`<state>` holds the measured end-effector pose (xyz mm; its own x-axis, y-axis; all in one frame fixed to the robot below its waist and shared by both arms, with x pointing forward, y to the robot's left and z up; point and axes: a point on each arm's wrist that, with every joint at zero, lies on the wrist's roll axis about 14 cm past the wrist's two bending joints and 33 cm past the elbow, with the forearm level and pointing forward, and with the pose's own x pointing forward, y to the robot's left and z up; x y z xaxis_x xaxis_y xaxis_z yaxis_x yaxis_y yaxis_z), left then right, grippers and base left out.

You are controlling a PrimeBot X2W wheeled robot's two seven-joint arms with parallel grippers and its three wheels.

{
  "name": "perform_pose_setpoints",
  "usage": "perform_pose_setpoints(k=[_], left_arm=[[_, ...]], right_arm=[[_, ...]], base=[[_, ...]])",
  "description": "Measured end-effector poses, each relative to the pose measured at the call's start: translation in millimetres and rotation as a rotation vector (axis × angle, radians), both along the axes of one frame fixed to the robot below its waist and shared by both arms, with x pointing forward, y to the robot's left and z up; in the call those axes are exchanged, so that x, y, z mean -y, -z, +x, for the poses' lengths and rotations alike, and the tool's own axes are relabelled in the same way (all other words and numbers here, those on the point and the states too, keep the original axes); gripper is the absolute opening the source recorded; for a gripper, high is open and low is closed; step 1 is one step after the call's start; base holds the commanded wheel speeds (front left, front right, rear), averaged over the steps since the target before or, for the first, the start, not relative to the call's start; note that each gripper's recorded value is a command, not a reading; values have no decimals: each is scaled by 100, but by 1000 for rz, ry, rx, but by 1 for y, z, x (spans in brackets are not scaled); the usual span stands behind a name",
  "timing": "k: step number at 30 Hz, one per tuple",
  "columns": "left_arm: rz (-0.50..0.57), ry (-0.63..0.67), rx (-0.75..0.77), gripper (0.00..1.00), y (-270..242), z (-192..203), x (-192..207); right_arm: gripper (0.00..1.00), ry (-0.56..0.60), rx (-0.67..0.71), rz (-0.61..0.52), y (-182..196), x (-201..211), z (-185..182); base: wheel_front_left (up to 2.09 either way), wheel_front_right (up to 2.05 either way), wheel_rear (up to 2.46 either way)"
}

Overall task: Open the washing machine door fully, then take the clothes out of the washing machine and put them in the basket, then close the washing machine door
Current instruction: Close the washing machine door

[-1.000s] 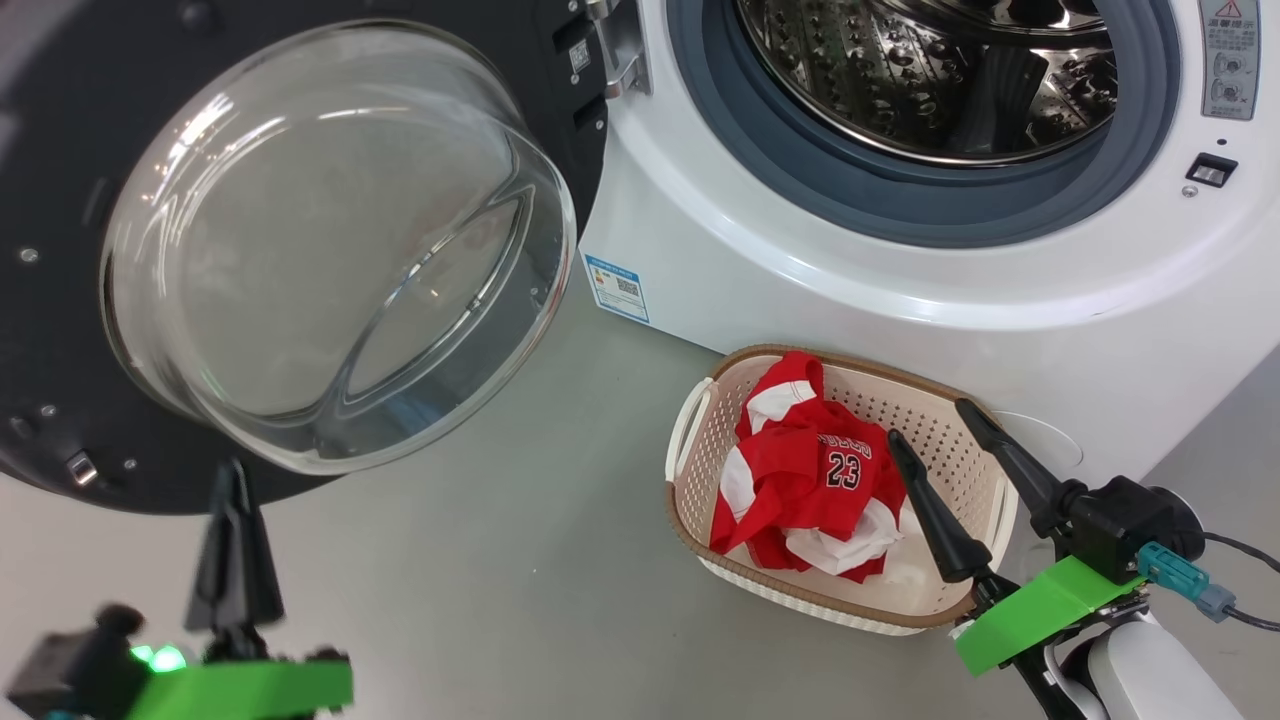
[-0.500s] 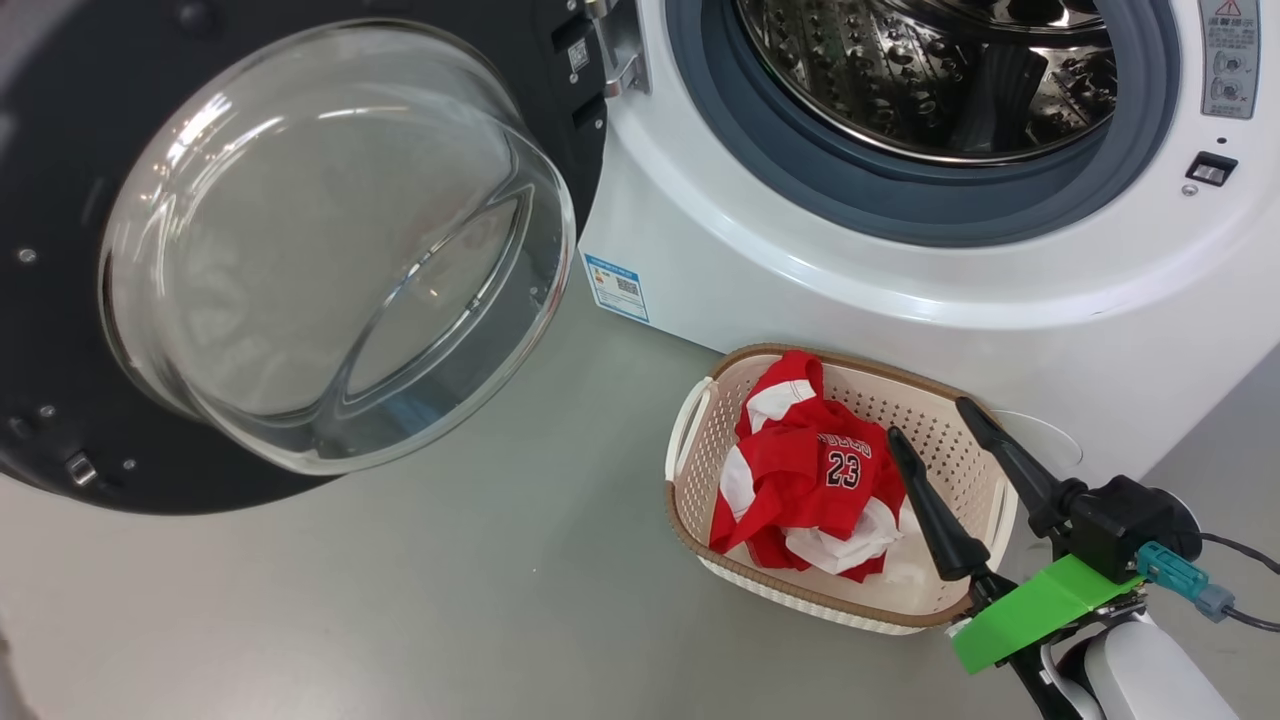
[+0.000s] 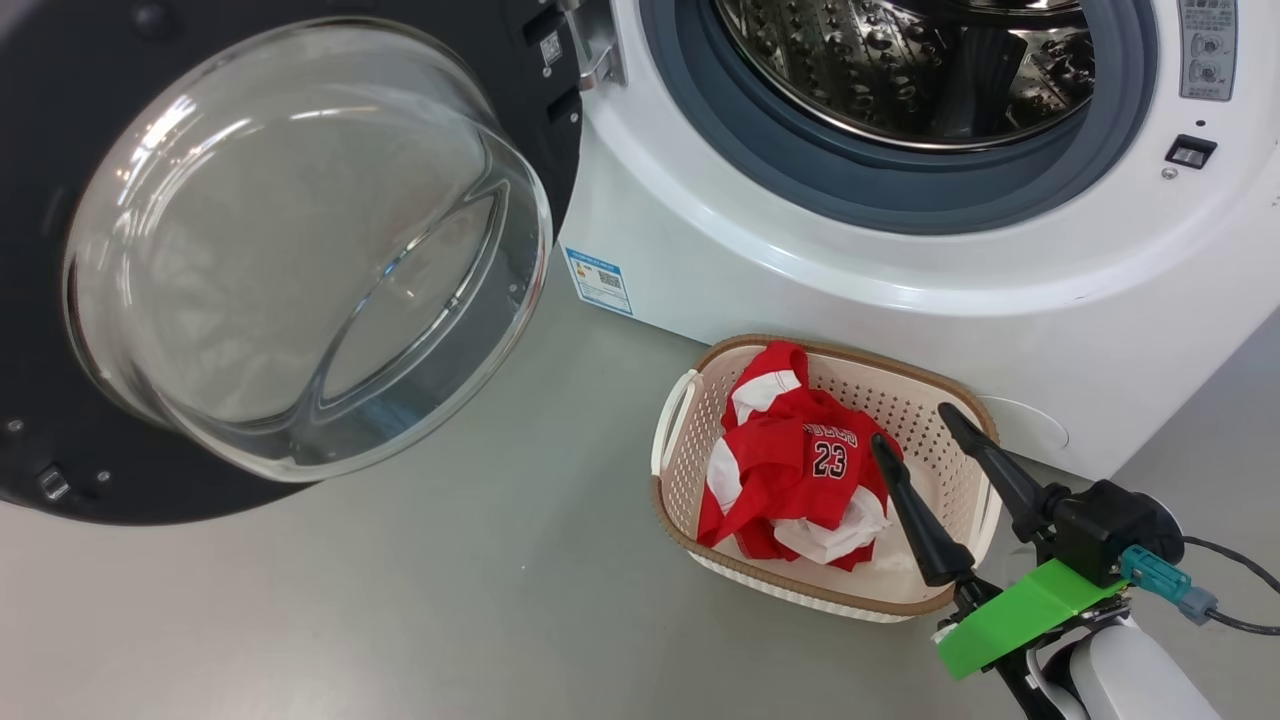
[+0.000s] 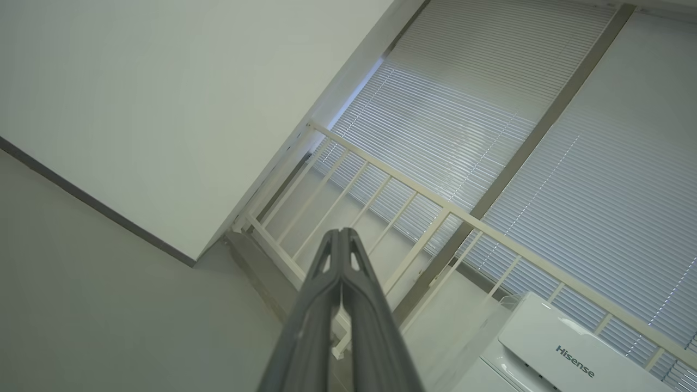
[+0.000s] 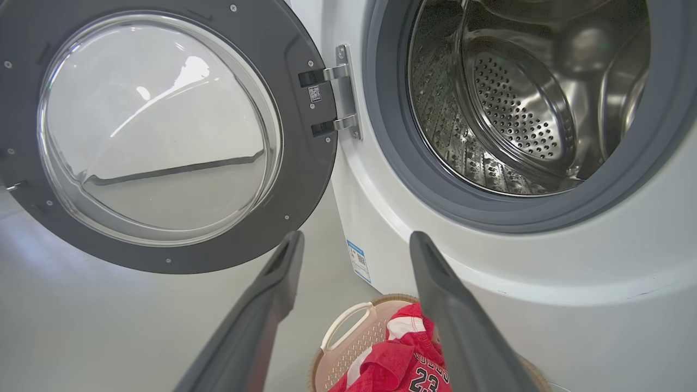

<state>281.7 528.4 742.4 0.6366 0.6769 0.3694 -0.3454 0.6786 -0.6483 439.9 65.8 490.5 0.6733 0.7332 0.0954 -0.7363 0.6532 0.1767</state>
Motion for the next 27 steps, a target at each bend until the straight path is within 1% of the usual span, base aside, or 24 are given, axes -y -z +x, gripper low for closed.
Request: perform_pose_setpoints(k=[2, 3, 5, 6, 7, 12, 18, 22, 27], left_arm=[[-107, 60, -47, 0, 17, 10, -5], [-208, 146, -117, 0, 37, 20, -4], [-283, 213, -190, 0, 55, 25, -2], [-283, 213, -190, 0, 55, 25, -2], [-305, 230, -237, 0, 64, 24, -3], [-383, 261, -378, 0, 91, 18, -7], [-493, 370, -535, 0, 129, 27, 12], [-510, 427, -602, 0, 136, 32, 22], [-505, 486, -642, 0, 134, 33, 30]], right_arm=[[100, 1, -2, 0, 1, 0, 0], [100, 1, -5, 2, 1, 0, 0], [100, 0, -9, 6, 2, -1, -1], [100, 0, -9, 6, 2, -1, -1], [100, 0, -12, 8, 2, -2, -1], [100, -5, -23, 8, 6, -3, -3], [100, -11, -38, 5, 12, -4, -3], [100, -5, -39, 3, 13, -1, -3], [100, 8, -36, 3, 12, 3, -1]], base=[[0, 0, 0], [0, 0, 0], [0, 0, 0], [0, 0, 0], [0, 0, 0], [0, 0, 0], [0, 0, 0], [0, 0, 0], [0, 0, 0]])
